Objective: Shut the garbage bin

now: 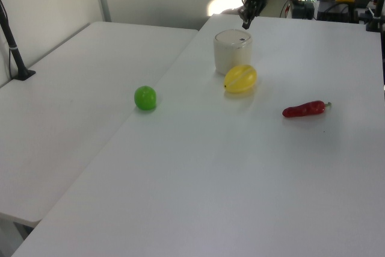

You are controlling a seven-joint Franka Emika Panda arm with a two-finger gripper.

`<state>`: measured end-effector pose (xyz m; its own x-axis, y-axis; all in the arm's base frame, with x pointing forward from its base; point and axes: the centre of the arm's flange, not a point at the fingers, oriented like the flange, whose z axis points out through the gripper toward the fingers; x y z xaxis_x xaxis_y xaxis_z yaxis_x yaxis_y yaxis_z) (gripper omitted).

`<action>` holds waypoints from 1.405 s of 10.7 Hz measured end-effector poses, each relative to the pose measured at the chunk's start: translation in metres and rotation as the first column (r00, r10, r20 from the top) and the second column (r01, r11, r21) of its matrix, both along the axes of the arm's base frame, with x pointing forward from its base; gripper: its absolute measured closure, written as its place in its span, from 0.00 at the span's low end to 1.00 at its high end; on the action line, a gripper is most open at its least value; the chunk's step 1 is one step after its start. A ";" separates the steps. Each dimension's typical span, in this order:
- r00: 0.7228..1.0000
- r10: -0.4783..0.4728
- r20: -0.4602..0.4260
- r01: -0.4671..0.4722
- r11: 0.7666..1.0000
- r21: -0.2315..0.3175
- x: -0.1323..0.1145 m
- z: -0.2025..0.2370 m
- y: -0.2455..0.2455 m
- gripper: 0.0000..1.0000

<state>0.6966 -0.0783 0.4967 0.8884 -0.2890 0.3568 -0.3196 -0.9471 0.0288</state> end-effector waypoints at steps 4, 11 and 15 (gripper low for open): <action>0.959 0.155 -0.236 -0.161 0.987 -0.010 -0.044 0.033 0.099 0.99; 0.852 0.410 -0.325 -0.412 0.909 0.067 -0.149 0.120 0.136 0.87; 0.856 0.399 -0.330 -0.399 0.914 0.072 -0.155 0.122 0.122 0.47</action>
<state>0.5421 0.0438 0.6182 0.9931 0.1154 0.0222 0.1138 -0.9914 0.0641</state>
